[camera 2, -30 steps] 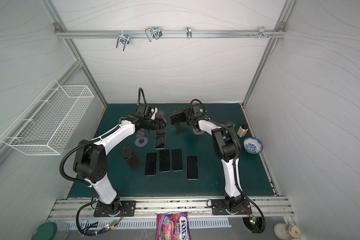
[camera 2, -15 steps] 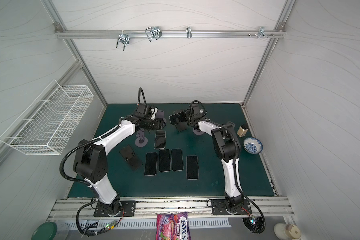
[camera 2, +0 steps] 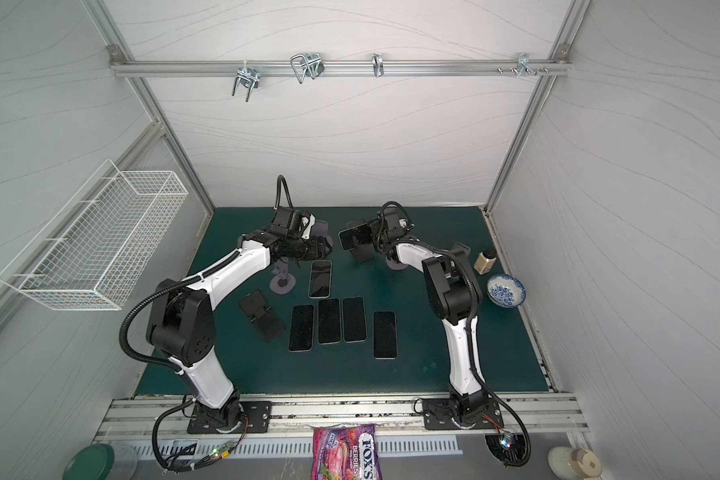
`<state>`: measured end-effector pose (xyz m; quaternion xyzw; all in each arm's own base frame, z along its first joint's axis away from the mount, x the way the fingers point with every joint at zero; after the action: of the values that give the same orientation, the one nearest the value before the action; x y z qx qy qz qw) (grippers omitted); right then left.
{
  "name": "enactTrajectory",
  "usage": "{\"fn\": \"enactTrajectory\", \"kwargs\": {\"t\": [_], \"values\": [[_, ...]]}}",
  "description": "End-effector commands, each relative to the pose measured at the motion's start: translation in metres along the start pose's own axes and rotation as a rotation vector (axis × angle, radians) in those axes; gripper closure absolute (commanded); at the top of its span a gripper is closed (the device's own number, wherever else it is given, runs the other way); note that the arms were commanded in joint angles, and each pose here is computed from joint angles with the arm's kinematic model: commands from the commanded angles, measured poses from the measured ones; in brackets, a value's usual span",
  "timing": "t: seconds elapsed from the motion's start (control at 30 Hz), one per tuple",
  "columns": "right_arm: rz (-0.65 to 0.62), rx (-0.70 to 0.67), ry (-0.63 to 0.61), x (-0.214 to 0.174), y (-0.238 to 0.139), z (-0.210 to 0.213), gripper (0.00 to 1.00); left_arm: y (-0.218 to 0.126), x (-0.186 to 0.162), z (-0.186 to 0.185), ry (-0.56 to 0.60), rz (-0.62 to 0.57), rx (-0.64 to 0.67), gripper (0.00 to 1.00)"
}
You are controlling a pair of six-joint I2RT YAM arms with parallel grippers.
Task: Remove the phone from the phone stand
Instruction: 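Lift the teal-edged phone up off its black stand with the right gripper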
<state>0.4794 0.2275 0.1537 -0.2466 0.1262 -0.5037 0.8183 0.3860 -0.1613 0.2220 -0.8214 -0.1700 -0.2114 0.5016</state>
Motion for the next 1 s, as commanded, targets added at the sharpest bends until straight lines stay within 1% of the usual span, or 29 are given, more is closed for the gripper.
{"fn": "enactTrajectory", "kwargs": {"t": [0.0,0.67,0.97], "values": [[-0.02,0.056,0.029,-0.001,-0.013,0.016,0.48,-0.008,0.012,-0.006,0.0,-0.043,-0.018,0.27],[-0.033,0.099,0.017,-0.003,-0.027,0.027,0.57,-0.011,0.013,-0.006,0.001,-0.065,-0.017,0.27],[-0.038,0.123,0.014,-0.001,-0.032,0.035,0.59,-0.013,0.013,-0.007,0.001,-0.07,-0.019,0.27]]}}
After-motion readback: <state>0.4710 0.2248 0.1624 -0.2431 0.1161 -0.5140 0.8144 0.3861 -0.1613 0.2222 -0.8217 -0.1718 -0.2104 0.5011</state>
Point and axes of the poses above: each gripper's point midway between its finger pads, its own y axis out along the fingers, its own z axis along the line the jaws close on, x = y × z, the point moved 9 cm from there along -y, back along the fingers, and after that the axes turned 2 degrees about y, right-handed, at the moved point
